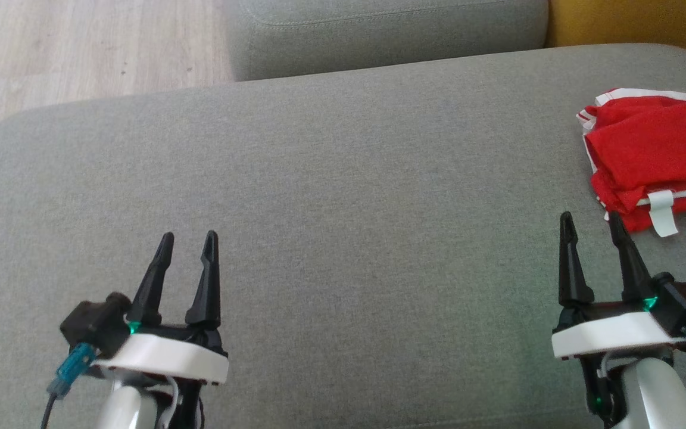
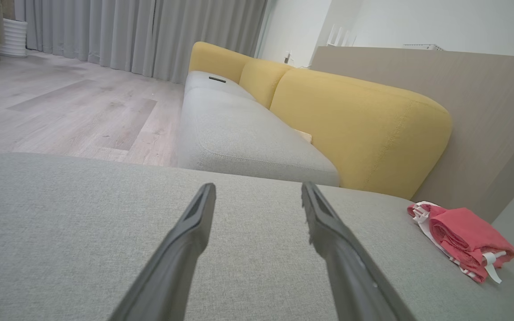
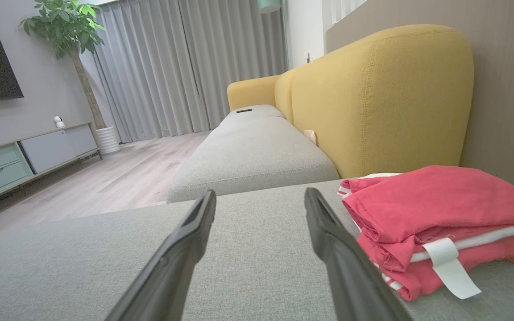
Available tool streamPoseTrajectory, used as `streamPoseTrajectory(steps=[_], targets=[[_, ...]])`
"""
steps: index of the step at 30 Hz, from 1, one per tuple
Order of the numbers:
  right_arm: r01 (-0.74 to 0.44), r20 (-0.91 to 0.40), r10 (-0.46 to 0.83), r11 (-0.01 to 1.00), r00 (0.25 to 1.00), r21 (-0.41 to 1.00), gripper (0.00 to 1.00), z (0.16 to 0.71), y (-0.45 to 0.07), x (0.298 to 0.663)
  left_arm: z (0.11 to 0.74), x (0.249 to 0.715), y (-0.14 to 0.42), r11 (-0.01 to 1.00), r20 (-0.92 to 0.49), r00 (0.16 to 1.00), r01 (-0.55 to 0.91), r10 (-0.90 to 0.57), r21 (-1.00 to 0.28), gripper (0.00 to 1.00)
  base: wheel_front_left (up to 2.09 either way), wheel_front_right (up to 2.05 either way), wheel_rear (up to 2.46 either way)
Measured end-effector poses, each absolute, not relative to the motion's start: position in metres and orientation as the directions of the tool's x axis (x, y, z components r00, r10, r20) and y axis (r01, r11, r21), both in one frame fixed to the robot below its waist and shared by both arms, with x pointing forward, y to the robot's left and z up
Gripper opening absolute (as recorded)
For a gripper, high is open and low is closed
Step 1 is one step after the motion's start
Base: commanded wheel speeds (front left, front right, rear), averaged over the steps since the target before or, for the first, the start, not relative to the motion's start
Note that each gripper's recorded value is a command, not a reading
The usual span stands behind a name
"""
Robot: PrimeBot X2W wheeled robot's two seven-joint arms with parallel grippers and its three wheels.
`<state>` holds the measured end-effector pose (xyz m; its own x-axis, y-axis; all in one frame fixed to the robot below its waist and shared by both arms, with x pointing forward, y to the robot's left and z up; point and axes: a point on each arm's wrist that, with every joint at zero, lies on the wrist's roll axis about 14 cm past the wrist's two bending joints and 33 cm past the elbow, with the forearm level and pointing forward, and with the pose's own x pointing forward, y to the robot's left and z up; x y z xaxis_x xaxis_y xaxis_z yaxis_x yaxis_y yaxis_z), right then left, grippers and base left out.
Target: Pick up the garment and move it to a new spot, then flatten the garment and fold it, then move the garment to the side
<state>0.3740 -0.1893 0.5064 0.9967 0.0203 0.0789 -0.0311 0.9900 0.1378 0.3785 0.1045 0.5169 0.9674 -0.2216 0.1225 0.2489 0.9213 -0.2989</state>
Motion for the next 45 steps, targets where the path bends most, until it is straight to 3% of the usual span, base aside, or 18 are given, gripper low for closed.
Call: streamPoseTrajectory(steps=[28, 29, 35, 45], targets=[[-0.070, 0.067, 0.062, 0.988, 0.996, 0.139, 1.00, 0.502, -0.175, 0.377, 0.510, 0.382, 0.121, 0.955, 0.089, 0.987, 0.154, -0.136, -0.255, 1.00, 0.00, 0.00, 0.00], [-0.070, 0.063, 0.062, 0.988, 0.996, 0.140, 0.00, 0.501, -0.175, 0.377, 0.509, 0.382, 0.121, 0.955, 0.084, 0.988, 0.148, -0.130, -0.258, 0.00, 0.00, 0.00, 0.00], [-0.044, -0.065, 0.056, 0.985, 0.996, 0.166, 0.00, 0.460, -0.176, 0.359, 0.466, 0.364, 0.123, 0.956, -0.055, 0.990, 0.109, -0.129, -0.272, 0.00, 0.00, 0.00, 0.00], [-0.009, -0.077, 0.031, 0.961, 0.997, 0.277, 0.00, 0.459, -0.179, 0.358, 0.461, 0.362, 0.128, 0.926, -0.087, 0.990, 0.072, -0.111, -0.369, 0.00, 0.00, 0.00, 0.00]])
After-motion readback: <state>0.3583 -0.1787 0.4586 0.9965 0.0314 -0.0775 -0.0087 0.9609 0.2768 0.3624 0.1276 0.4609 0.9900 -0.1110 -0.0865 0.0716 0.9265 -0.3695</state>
